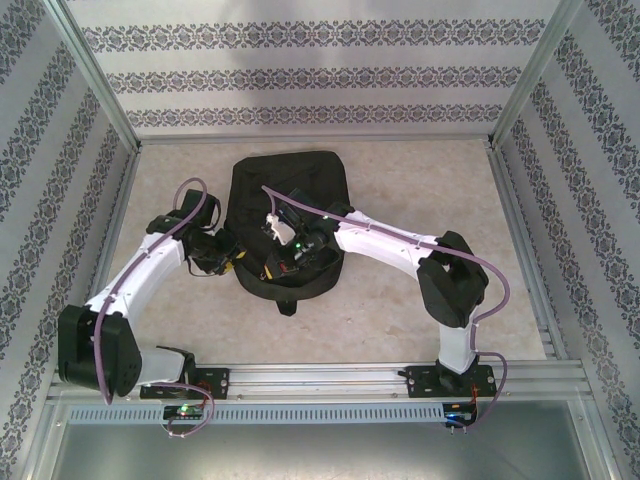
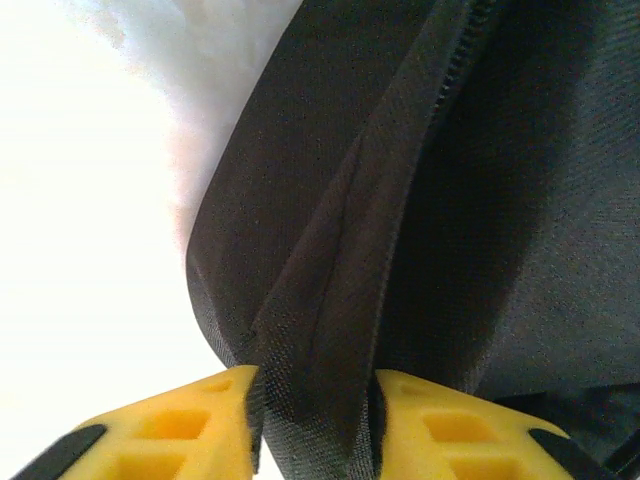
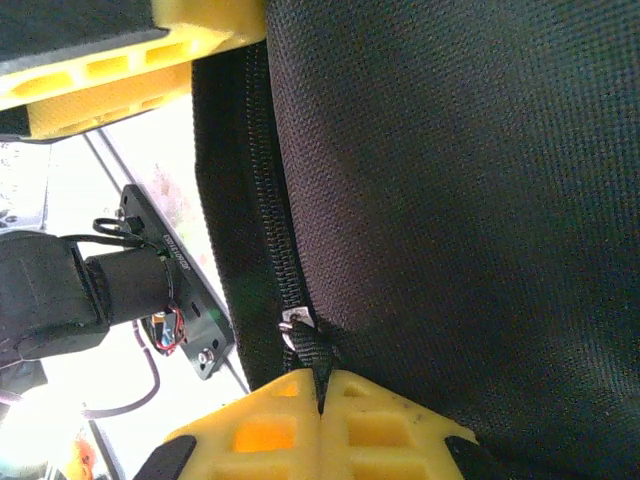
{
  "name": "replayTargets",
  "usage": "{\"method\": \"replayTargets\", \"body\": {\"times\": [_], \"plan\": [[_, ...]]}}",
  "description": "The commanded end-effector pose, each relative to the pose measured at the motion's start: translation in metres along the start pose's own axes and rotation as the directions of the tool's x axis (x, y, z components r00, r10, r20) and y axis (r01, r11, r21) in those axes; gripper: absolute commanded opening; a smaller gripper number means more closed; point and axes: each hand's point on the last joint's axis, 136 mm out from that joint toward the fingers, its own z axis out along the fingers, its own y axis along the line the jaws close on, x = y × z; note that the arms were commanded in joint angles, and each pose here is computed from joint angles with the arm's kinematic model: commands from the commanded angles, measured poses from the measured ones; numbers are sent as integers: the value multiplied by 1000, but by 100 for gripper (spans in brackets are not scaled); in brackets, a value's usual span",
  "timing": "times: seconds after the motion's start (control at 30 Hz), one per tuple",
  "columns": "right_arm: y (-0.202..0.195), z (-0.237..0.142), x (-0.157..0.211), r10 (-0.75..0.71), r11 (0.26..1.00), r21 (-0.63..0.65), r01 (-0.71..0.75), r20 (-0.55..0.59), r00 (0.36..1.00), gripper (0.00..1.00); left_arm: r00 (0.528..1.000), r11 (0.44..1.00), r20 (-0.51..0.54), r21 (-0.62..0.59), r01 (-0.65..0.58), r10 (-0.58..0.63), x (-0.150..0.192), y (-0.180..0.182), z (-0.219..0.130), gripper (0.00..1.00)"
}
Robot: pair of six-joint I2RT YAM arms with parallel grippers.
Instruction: Pack the student bag
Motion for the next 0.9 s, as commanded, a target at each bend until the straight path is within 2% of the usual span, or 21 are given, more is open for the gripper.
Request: {"method": "replayTargets", "body": {"times": [0.0,0.13,0.3,0.5,0.87], "plan": [[9,-12,7,-5,1000,-10,5,-2,1000,0,999,999,-1,-25,-47,47,-1,2,5,25],[13,-19,11,-13,1000,-7,13,-10,1000,0,996,996,28,-53,-78,79,-10,1,3,9],[16,-25,28,-18,1000,-19,17,-49,999,0,991,990,70,-85,-109,115,-21,-2,-2,0],[8,-27,53,-18,1000,1,18,-114,993,0,987,988,92,-94,-121,129,-27,-5,-6,0],[-33,-49,72,40,993,117,-28,-105,994,0,985,987,106,-108,-123,134,-30,-1,-10,0]]}}
